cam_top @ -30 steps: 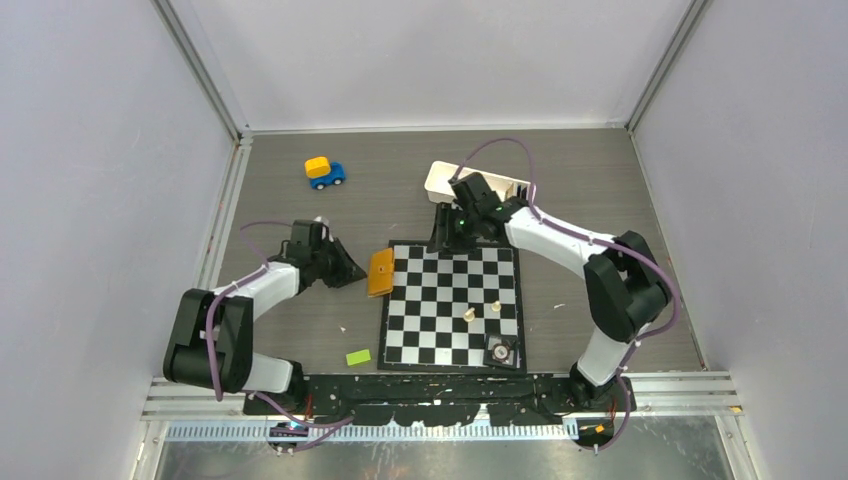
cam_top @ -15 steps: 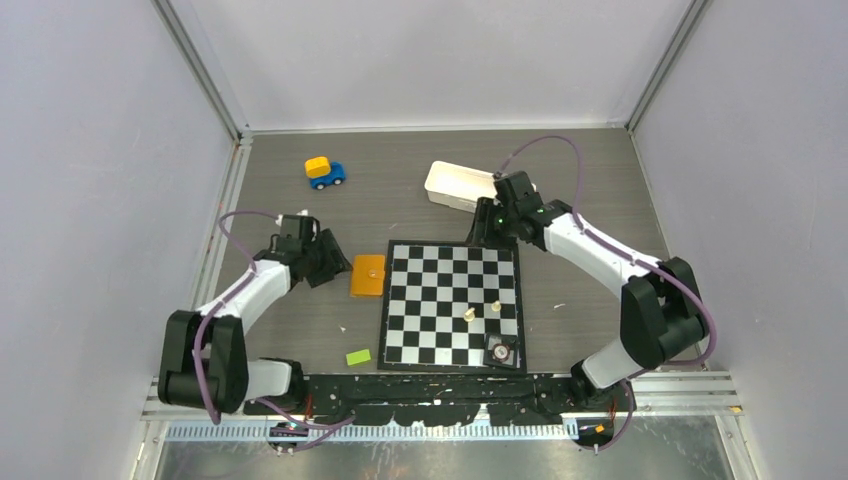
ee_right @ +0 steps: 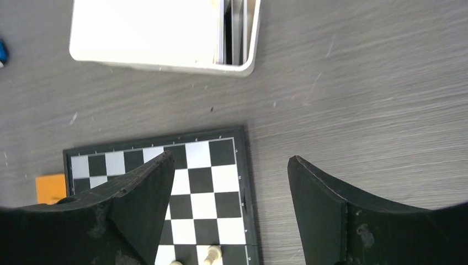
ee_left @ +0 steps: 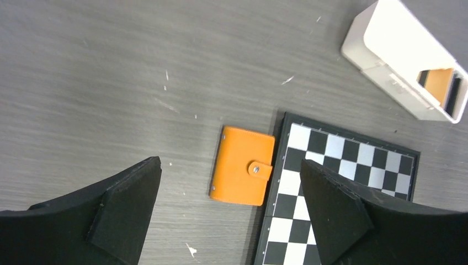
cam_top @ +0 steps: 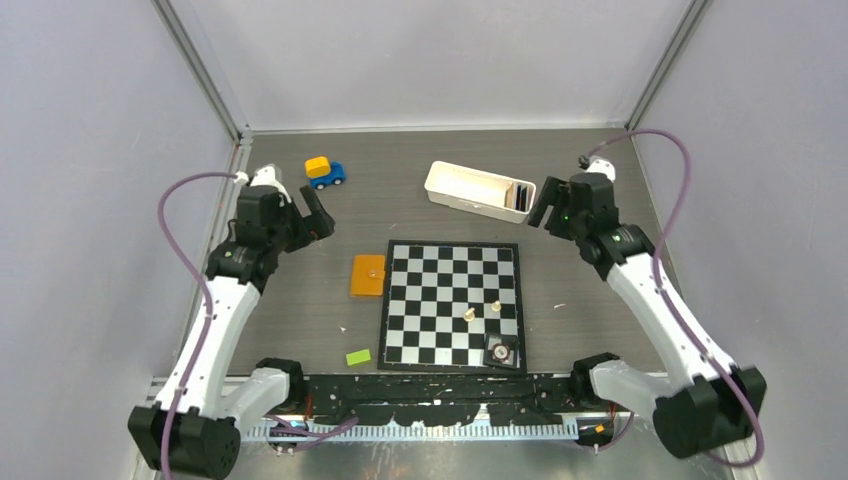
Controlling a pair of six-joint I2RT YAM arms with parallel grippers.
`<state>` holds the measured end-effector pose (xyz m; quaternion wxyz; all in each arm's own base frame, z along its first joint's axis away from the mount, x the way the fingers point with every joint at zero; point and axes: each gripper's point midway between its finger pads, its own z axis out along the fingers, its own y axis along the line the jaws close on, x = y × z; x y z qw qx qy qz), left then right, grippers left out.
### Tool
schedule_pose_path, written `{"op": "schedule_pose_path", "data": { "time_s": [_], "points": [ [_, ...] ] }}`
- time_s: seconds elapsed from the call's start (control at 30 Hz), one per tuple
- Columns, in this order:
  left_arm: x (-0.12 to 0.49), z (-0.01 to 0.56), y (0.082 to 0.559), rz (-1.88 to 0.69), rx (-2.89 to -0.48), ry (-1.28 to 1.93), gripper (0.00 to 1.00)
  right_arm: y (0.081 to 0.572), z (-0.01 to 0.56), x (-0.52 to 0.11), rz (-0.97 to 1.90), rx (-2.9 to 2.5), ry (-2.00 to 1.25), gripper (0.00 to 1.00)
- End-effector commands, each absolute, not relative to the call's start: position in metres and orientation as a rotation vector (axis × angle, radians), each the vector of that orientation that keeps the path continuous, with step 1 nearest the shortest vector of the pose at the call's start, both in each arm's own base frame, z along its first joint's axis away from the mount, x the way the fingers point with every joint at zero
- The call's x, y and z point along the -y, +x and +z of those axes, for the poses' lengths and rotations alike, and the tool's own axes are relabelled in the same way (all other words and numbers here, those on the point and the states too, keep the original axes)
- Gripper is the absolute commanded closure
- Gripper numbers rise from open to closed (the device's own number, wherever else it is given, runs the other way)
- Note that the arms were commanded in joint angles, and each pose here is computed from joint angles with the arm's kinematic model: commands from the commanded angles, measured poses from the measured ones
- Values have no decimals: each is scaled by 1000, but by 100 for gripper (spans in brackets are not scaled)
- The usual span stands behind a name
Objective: Put the credit cards into the card holder
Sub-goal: Reset both arms
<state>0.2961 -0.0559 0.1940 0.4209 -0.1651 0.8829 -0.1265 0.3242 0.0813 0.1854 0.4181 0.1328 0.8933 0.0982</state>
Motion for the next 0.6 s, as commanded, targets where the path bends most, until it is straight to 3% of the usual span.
{"op": "schedule_pose_path", "data": {
  "time_s": [0.0, 0.3, 0.57],
  "points": [
    [40, 240, 278, -208, -2159, -260, 0, 316, 236, -38, 54, -2007, 346, 18],
    [10, 255, 251, -59, -1958, -220, 0, 296, 257, -19, 33, -1836, 371, 16],
    [11, 257, 251, -69, -1948, -219, 0, 296, 260, -18, 26, -1830, 373, 16]
  ]
}}
